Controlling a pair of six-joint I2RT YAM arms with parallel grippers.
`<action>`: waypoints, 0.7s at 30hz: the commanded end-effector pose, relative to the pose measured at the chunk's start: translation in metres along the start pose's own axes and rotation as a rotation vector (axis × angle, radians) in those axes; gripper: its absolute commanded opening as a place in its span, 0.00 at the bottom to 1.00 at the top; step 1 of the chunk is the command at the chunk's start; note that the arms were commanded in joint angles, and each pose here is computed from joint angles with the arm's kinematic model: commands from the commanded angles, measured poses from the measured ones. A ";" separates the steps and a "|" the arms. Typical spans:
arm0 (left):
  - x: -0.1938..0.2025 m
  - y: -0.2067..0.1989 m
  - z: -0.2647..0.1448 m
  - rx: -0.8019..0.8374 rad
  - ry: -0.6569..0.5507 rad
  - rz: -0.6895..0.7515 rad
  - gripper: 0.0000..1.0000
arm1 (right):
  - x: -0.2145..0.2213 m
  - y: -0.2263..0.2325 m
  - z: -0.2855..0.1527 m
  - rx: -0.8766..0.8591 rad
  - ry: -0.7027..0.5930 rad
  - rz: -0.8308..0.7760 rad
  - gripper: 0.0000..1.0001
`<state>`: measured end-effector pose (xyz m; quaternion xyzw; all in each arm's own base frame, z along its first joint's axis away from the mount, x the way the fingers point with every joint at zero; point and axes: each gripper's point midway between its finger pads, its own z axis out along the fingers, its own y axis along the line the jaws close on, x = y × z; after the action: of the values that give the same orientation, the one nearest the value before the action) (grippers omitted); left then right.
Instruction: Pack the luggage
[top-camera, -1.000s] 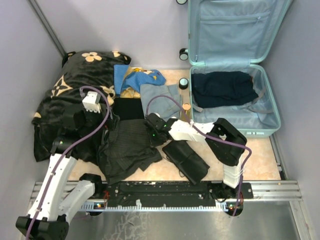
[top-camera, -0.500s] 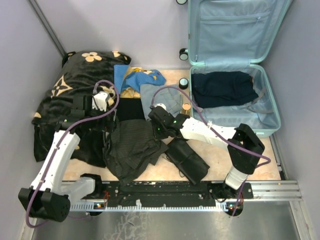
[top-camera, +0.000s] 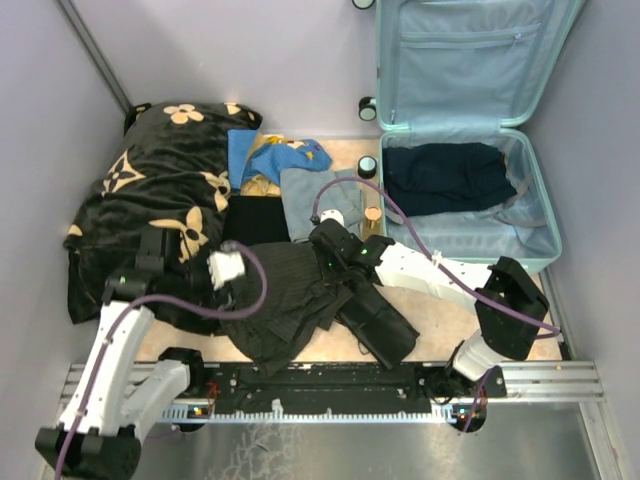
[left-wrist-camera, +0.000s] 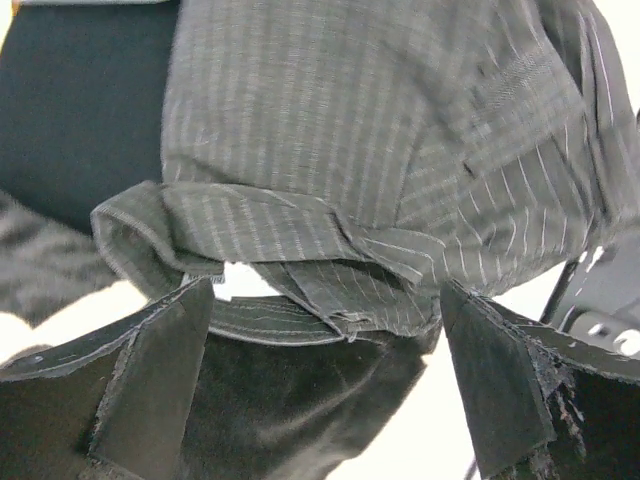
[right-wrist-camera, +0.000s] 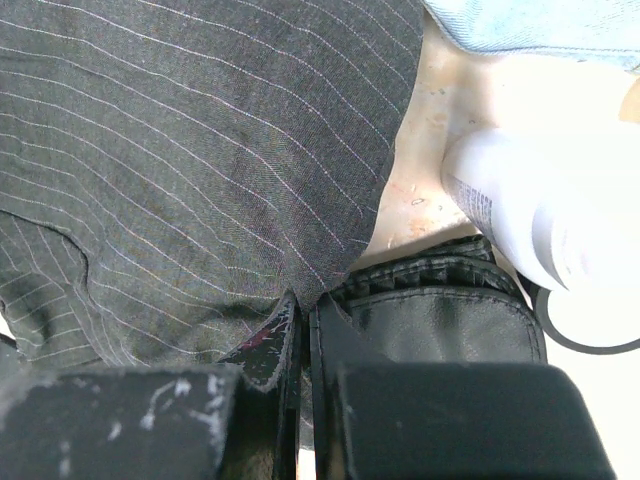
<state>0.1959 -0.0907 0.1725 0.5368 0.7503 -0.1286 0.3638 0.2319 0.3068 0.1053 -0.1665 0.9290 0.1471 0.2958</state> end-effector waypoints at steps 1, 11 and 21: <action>0.021 -0.042 0.014 0.161 -0.085 0.537 1.00 | -0.031 0.002 -0.015 -0.021 -0.125 -0.009 0.00; 0.053 -0.059 0.051 0.369 -0.116 0.859 1.00 | -0.036 0.012 -0.009 -0.063 -0.129 -0.038 0.00; 0.116 -0.067 0.073 0.522 0.033 0.996 1.00 | -0.039 0.020 -0.002 -0.081 -0.120 -0.045 0.00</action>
<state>0.1406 -0.0877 0.0482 0.8427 0.4497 -0.1537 0.2529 0.2345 0.3126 0.1084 -0.1975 0.9174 0.1570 0.3078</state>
